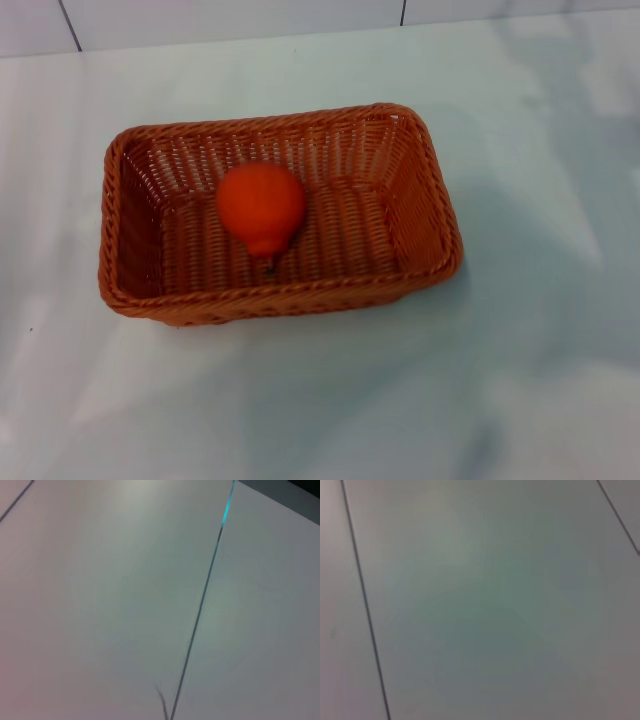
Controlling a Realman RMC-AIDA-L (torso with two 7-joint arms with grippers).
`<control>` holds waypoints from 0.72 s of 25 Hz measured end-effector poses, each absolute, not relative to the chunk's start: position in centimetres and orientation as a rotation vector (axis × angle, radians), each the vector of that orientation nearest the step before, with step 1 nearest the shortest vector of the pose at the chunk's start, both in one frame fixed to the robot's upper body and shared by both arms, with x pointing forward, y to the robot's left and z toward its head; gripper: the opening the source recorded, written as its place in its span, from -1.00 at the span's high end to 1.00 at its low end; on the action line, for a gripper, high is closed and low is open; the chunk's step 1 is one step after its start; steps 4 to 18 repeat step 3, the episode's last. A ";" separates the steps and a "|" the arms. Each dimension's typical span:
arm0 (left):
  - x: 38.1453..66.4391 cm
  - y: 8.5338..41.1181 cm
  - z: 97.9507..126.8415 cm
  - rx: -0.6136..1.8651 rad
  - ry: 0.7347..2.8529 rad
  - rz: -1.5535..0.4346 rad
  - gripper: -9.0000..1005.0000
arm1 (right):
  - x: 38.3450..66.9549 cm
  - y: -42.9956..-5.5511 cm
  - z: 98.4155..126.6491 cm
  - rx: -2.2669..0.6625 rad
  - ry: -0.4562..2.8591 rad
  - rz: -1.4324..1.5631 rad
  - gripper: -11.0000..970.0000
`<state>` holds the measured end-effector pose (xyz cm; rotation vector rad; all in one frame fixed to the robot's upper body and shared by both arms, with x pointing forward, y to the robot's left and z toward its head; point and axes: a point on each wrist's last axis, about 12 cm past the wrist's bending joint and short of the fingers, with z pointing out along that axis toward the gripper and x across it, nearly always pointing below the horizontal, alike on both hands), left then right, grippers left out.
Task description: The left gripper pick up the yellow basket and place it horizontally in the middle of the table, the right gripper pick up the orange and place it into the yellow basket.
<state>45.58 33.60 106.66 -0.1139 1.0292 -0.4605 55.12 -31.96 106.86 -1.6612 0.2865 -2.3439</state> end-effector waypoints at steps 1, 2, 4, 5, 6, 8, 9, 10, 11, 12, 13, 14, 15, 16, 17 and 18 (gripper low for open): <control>45.5 33.7 106.6 -0.120 1.028 -0.457 -0.14 | 55.1 -32.0 106.8 -1.669 0.295 -2.340 -0.95; 45.5 33.7 106.6 -0.126 1.028 -0.455 -0.14 | 55.1 -32.1 106.7 -1.676 0.300 -2.336 -0.95; 45.4 33.7 106.5 -0.136 1.028 -0.453 -0.14 | 55.1 -32.1 106.7 -1.680 0.304 -2.333 -0.95; 45.4 33.7 106.5 -0.136 1.028 -0.453 -0.14 | 55.1 -32.1 106.7 -1.680 0.304 -2.333 -0.95; 45.4 33.7 106.5 -0.136 1.028 -0.453 -0.14 | 55.1 -32.1 106.7 -1.680 0.304 -2.333 -0.95; 45.4 33.7 106.5 -0.136 1.028 -0.453 -0.14 | 55.1 -32.1 106.7 -1.680 0.304 -2.333 -0.95; 45.4 33.7 106.5 -0.136 1.028 -0.453 -0.14 | 55.1 -32.1 106.7 -1.680 0.304 -2.333 -0.95; 45.4 33.7 106.5 -0.136 1.028 -0.453 -0.14 | 55.1 -32.1 106.7 -1.680 0.304 -2.333 -0.95; 45.4 33.7 106.5 -0.136 1.028 -0.453 -0.14 | 55.1 -32.1 106.7 -1.680 0.304 -2.333 -0.95; 45.4 33.7 106.5 -0.136 1.028 -0.453 -0.14 | 55.1 -32.1 106.7 -1.680 0.304 -2.333 -0.95; 45.4 33.7 106.5 -0.136 1.028 -0.453 -0.14 | 55.1 -32.1 106.7 -1.680 0.304 -2.333 -0.95; 45.4 33.7 106.5 -0.136 1.028 -0.453 -0.14 | 55.1 -32.1 106.7 -1.680 0.304 -2.333 -0.95; 45.4 33.7 106.5 -0.136 1.028 -0.453 -0.14 | 55.1 -32.1 106.7 -1.680 0.304 -2.333 -0.95; 45.4 33.7 106.5 -0.136 1.028 -0.453 -0.14 | 55.1 -32.1 106.7 -1.680 0.304 -2.333 -0.95; 45.4 33.7 106.5 -0.136 1.028 -0.453 -0.14 | 55.1 -32.1 106.7 -1.680 0.304 -2.333 -0.95; 45.4 33.7 106.5 -0.136 1.028 -0.453 -0.14 | 55.1 -32.1 106.7 -1.680 0.304 -2.333 -0.95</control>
